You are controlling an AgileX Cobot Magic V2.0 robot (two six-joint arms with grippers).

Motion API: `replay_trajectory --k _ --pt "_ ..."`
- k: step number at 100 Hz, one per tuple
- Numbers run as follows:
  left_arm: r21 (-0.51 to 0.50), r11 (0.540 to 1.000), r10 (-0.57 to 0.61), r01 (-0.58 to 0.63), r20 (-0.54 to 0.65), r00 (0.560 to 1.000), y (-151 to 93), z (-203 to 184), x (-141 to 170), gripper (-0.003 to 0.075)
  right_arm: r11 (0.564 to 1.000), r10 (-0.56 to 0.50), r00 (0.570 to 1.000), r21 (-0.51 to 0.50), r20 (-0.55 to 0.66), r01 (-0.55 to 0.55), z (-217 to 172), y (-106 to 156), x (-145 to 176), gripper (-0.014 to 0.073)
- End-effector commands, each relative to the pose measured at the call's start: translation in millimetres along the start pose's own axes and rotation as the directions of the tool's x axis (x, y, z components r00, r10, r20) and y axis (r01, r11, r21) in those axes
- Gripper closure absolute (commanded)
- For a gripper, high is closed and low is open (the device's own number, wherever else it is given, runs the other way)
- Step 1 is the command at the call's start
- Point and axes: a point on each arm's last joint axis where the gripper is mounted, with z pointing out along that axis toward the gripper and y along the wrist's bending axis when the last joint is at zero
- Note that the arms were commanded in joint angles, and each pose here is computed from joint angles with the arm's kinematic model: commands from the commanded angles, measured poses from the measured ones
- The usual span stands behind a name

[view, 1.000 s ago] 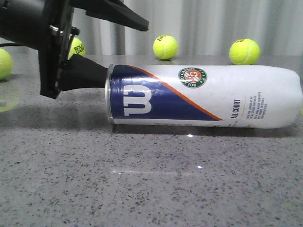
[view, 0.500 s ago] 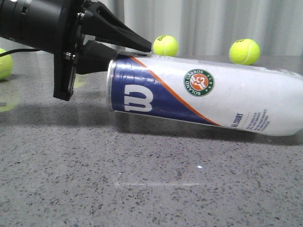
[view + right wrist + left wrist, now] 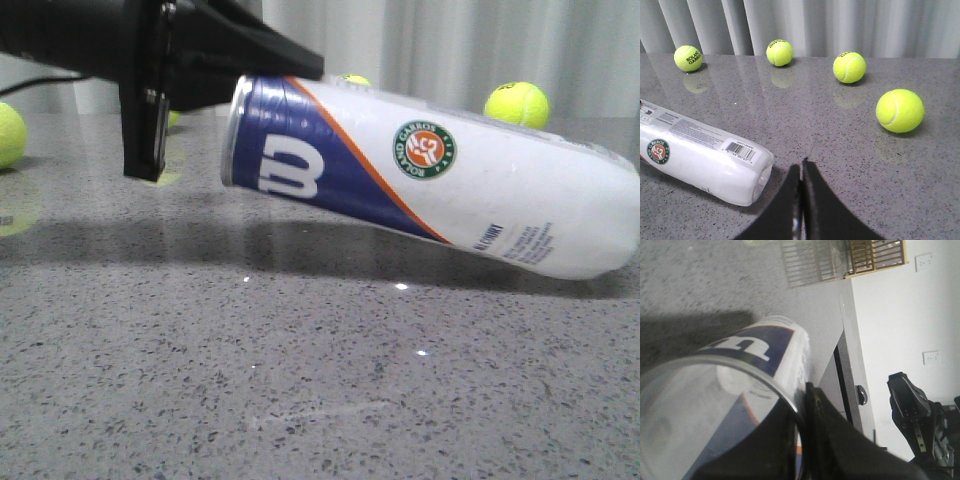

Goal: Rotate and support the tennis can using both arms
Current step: 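Lift the can with the left gripper and swing it upright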

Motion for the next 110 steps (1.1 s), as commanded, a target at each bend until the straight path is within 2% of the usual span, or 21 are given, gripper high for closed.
replay_trajectory --k 1,15,28,37,51,66,82,88,101,110 --pt "0.133 0.982 0.132 -0.132 0.01 0.991 -47.0 -10.7 2.7 0.0741 1.0 -0.02 0.995 -0.013 0.093 0.021 -1.9 2.1 -13.8 0.0651" --pt "0.139 0.955 0.257 -0.26 0.04 0.965 -81.4 -22.9 5.5 0.0741 1.0 -0.02 0.995 -0.013 0.093 0.021 -1.9 2.1 -13.8 0.0651" --pt "0.108 0.907 0.401 -0.406 0.066 0.914 -118.4 -37.0 10.0 0.0741 1.0 -0.02 0.995 -0.013 0.093 0.021 -1.9 2.1 -13.8 0.0651" --pt "0.036 0.881 0.47 -0.472 0.066 0.88 -140.7 -47.5 14.4 0.0741 1.0 -0.02 0.995 -0.013 0.093 0.021 -1.9 2.1 -13.8 0.0651" --pt "-0.133 0.83 0.549 -0.542 0.023 0.836 -165.4 -63.8 20.3 0.0741 1.0 -0.02 0.995 -0.013 0.093 0.021 -1.9 2.1 -13.8 0.0651" --pt "-0.332 0.768 0.568 -0.547 -0.041 0.822 -175.8 -79.1 22.0 0.0741 1.0 -0.02 0.995 -0.013 0.093 0.021 -1.9 2.1 -13.8 0.0651" --pt "-0.492 0.703 0.546 -0.513 -0.087 0.833 -175.9 -91.5 19.4 0.0741 1.0 -0.02 0.995 -0.013 0.093 0.021 -1.9 2.1 -13.8 0.0651" --pt "-0.542 0.691 0.52 -0.478 -0.087 0.85 -173.7 -95.0 18.4 0.0741 1.0 -0.02 0.995 -0.013 0.093 0.021 -1.9 2.1 -13.8 0.0651" --pt "-0.642 0.623 0.487 -0.447 -0.128 0.864 -166.9 -100.9 17.2 0.0741 1.0 -0.02 0.995 -0.013 0.093 0.021 -1.9 2.1 -13.8 0.0651" --pt "-0.669 0.59 0.478 -0.452 -0.162 0.863 -166.4 -97.9 18.6 0.0741 1.0 -0.02 0.995 -0.013 0.093 0.021 -1.9 2.1 -13.8 0.0651"
